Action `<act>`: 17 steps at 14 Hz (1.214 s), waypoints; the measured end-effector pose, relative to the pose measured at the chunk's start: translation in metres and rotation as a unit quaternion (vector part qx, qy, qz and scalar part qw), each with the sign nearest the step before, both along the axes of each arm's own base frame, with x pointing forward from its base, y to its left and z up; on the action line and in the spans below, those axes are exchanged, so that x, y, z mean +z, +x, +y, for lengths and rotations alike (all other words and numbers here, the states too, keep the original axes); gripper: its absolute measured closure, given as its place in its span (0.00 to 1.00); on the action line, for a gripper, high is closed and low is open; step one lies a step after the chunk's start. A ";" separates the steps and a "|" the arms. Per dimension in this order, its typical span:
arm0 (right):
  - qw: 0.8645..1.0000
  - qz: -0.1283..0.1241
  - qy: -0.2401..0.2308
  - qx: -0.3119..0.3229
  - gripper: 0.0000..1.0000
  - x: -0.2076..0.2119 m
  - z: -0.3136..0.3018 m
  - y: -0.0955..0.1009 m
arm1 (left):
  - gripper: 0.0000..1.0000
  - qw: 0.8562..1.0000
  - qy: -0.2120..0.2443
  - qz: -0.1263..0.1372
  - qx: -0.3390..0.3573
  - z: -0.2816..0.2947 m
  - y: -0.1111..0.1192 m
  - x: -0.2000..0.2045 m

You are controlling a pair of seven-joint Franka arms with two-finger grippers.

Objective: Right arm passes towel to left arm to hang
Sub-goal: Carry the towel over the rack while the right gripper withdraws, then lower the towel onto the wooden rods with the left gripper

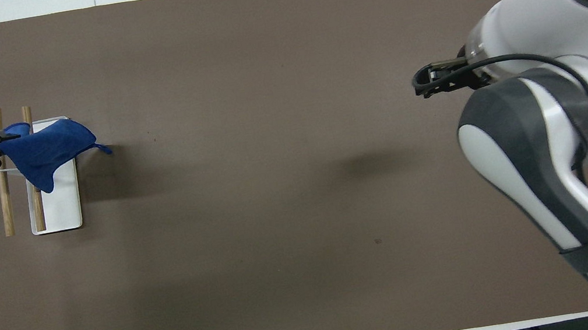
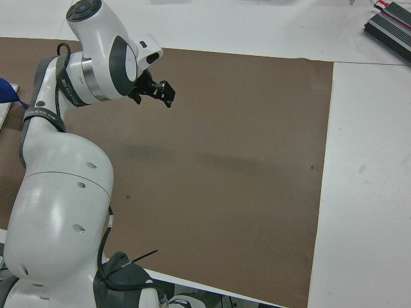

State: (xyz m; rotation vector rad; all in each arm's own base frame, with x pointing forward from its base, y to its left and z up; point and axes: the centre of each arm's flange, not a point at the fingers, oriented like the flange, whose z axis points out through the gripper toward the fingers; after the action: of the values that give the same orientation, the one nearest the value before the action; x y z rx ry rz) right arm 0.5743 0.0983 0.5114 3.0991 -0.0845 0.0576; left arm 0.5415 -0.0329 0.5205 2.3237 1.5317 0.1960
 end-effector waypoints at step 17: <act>0.999 -0.004 -0.020 0.045 0.00 0.079 -0.149 -0.008 | 0.98 0.987 0.083 -0.078 -0.112 0.098 0.029 0.007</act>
State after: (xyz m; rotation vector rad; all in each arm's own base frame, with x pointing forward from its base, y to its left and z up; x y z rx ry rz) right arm 0.5666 -0.0508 0.5907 3.0616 0.0566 0.0726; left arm 0.5710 0.0651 0.5276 2.5193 1.2100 0.4506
